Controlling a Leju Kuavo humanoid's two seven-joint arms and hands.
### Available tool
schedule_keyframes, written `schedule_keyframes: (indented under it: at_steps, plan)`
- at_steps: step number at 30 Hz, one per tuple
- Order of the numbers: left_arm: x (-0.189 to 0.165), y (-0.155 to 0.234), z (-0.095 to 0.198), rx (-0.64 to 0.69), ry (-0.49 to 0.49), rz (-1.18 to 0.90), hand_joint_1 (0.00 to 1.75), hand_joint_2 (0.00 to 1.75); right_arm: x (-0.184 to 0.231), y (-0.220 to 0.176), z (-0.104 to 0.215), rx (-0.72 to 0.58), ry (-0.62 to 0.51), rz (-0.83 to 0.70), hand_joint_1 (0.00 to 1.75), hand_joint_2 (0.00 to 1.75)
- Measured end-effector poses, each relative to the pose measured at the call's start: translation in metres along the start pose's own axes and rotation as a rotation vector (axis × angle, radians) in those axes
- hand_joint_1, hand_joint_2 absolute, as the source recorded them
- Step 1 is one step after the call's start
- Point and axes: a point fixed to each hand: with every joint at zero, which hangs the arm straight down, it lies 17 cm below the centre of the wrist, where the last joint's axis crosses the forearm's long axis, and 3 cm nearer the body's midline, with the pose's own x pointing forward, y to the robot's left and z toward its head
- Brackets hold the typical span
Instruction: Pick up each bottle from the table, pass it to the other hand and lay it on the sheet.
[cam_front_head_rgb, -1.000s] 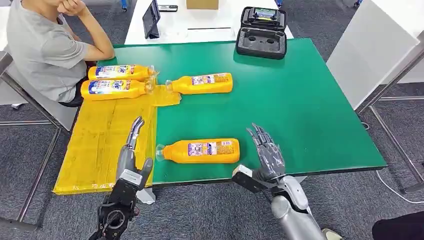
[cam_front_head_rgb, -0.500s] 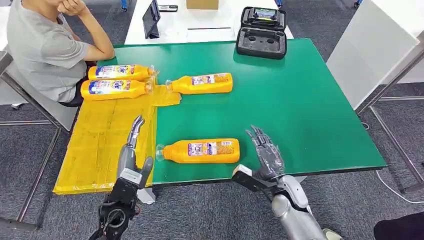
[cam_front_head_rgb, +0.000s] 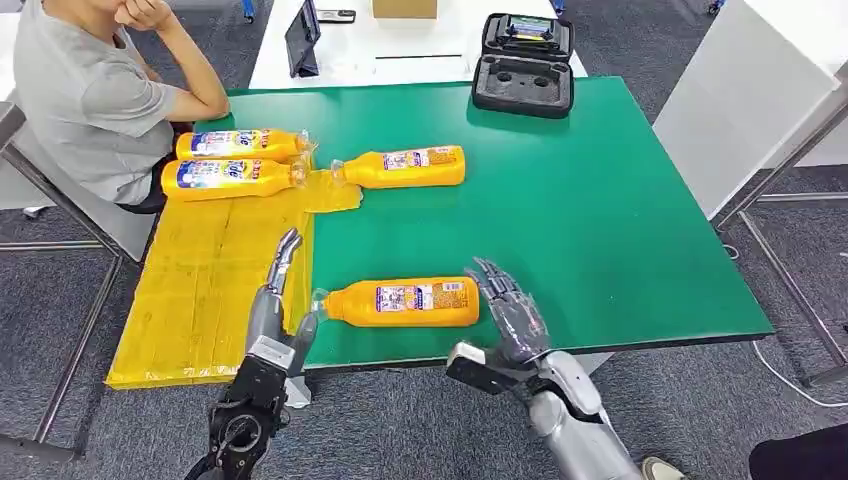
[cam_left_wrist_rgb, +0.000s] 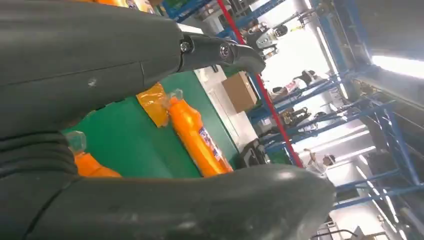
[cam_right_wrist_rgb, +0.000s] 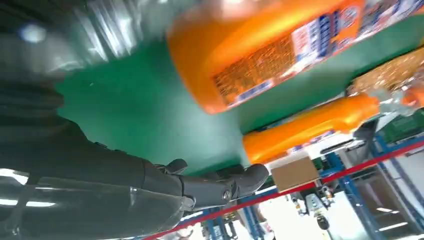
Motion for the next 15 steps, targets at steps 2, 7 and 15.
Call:
schedule_keyframes:
  at_steps: [2,7,15]
  plan:
    - [0.001,-0.002,-0.001,-0.004,-0.003,0.003,0.00,0.00,0.005,0.004,0.000,0.010,-0.013,-0.008,0.00,1.75]
    - [0.003,-0.007,-0.007,-0.010,-0.014,0.009,0.00,0.00,0.018,0.012,-0.001,0.038,-0.050,-0.031,0.00,1.75]
    - [0.005,-0.014,-0.012,-0.018,-0.023,0.019,0.00,0.00,0.029,0.018,-0.006,0.066,-0.084,-0.038,0.00,1.75]
